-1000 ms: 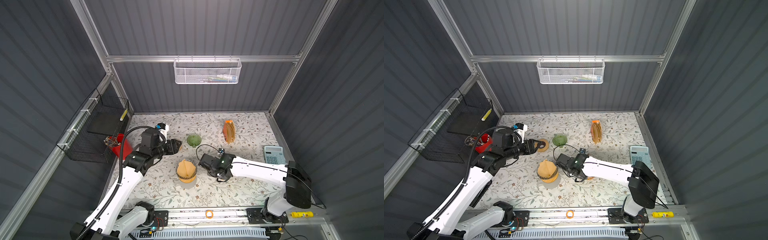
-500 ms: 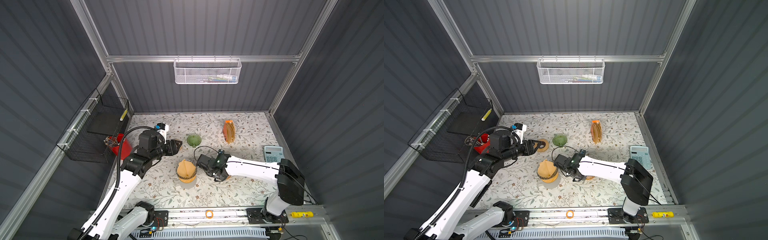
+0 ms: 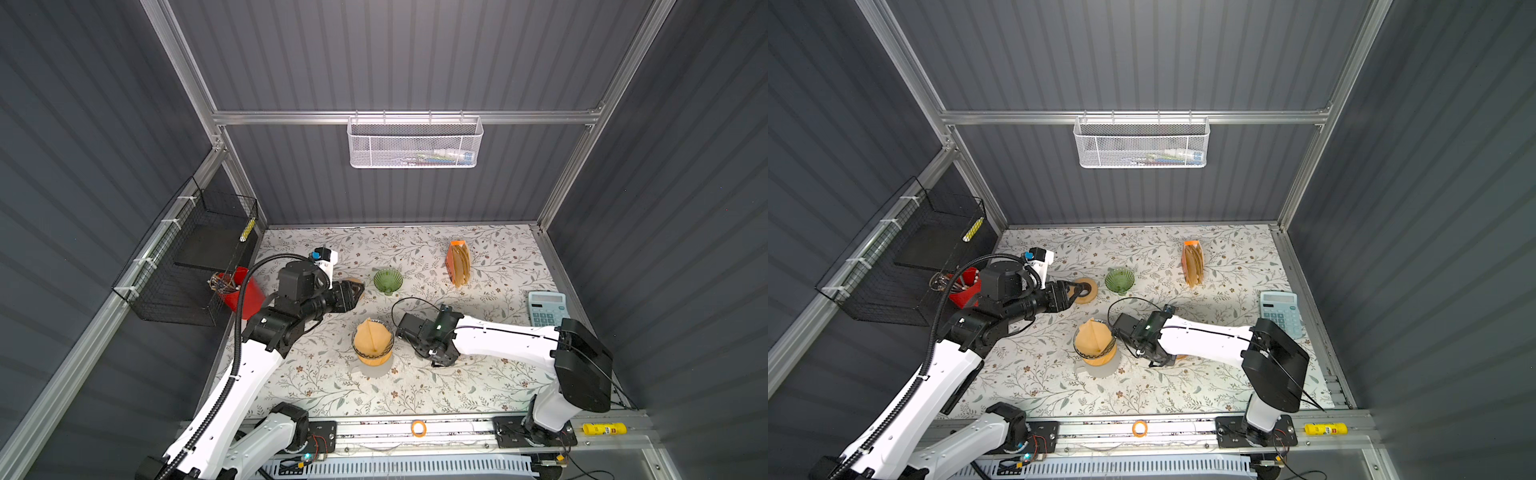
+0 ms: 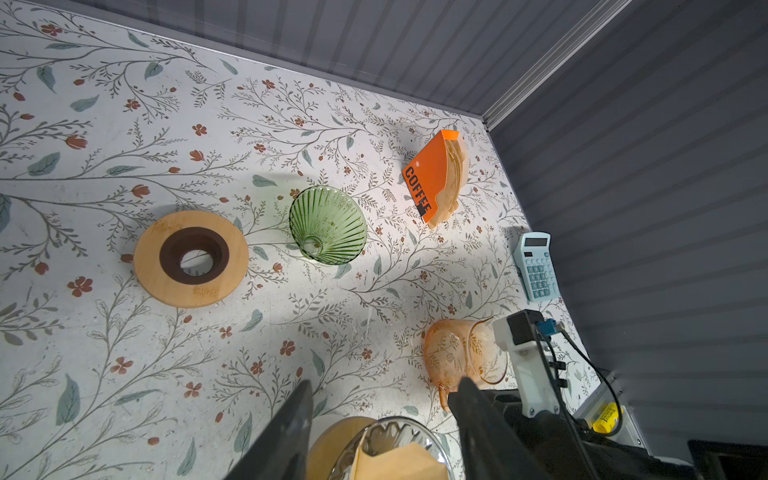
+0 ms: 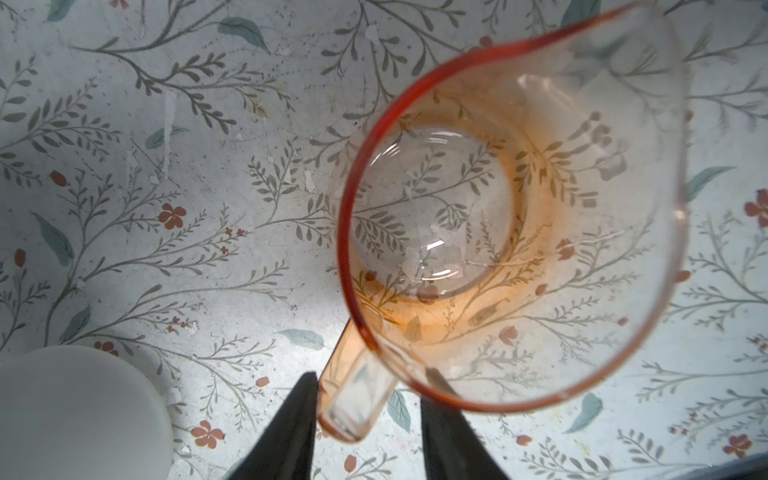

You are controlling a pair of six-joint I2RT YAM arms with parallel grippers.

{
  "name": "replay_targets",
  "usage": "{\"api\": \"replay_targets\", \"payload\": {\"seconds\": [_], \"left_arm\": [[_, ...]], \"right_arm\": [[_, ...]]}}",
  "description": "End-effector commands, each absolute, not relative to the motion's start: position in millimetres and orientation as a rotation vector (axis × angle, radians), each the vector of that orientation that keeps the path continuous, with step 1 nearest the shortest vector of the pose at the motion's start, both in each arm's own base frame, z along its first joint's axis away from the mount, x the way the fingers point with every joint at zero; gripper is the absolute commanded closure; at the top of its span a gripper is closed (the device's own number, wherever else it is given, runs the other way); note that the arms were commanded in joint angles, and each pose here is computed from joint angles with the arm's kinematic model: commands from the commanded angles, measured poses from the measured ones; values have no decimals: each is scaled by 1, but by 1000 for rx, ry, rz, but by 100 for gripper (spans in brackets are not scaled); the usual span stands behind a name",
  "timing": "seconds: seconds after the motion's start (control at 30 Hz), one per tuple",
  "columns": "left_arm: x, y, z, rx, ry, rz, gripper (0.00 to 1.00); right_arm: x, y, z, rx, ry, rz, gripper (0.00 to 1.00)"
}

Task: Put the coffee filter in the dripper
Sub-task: 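Lower the right gripper onto the pink glass pitcher's handle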

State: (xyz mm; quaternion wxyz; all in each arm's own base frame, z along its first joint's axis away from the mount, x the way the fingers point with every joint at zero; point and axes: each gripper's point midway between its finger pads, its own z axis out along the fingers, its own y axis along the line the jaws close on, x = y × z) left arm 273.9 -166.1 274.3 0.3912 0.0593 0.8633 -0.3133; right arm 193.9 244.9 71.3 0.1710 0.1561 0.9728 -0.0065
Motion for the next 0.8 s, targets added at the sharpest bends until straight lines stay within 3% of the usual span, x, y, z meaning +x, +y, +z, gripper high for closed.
{"api": "replay_targets", "payload": {"seconds": [0.0, 0.77], "left_arm": [[275, -164, 276, 159, 2197, -783, 44], [288, -155, 267, 69, 2275, -695, 45]], "right_arm": [[188, 235, 74, 464, 2769, -23, 58], [158, 179, 76, 250, 2828, 7, 61]]}}
